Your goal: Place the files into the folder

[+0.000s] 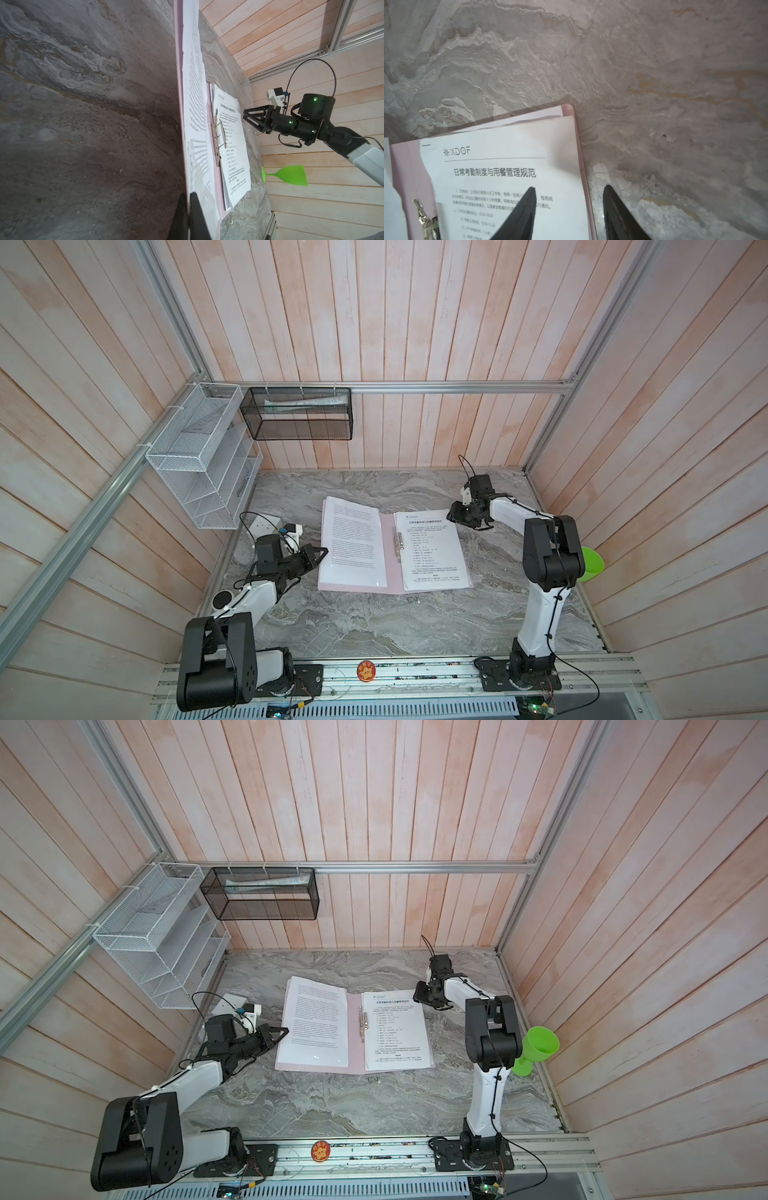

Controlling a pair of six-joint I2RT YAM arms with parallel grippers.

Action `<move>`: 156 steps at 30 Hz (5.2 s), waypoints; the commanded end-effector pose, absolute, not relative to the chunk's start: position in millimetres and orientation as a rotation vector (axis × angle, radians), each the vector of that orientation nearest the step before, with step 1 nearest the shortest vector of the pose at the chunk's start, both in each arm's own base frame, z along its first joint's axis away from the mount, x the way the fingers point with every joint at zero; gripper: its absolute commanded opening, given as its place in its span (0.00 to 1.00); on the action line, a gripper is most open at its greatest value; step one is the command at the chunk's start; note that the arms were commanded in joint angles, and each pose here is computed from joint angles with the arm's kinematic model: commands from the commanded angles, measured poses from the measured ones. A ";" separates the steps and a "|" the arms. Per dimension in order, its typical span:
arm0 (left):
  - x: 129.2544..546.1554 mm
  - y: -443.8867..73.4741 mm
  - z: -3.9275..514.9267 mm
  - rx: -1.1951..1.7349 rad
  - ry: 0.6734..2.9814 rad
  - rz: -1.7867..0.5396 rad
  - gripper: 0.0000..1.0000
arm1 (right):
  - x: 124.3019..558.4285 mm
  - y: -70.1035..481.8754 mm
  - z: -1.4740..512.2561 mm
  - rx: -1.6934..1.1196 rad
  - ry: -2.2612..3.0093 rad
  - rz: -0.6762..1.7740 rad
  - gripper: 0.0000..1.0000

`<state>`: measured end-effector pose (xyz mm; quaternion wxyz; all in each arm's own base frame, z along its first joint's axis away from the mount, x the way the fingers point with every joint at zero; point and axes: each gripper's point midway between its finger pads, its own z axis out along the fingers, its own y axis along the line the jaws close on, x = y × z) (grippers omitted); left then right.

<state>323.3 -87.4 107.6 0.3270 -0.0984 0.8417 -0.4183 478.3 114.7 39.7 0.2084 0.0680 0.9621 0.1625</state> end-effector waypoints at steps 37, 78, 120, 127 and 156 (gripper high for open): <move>329.4 -86.4 114.0 -0.247 2.184 -1.102 0.00 | 419.3 124.8 93.7 0.144 2.633 0.403 0.50; 322.5 -92.5 109.0 -0.240 2.189 -1.117 0.00 | 192.7 216.8 10.0 -0.235 2.985 0.432 0.00; 327.2 -90.4 109.1 -0.233 2.205 -1.088 0.00 | 413.0 312.0 123.4 -0.436 2.507 1.093 0.36; 326.5 -90.2 107.4 -0.238 2.209 -1.090 0.00 | 441.6 314.9 95.1 -0.416 2.525 1.142 0.31; 325.8 -90.4 100.9 -0.246 2.224 -1.092 0.00 | 440.5 343.6 48.2 -0.468 2.588 1.295 0.32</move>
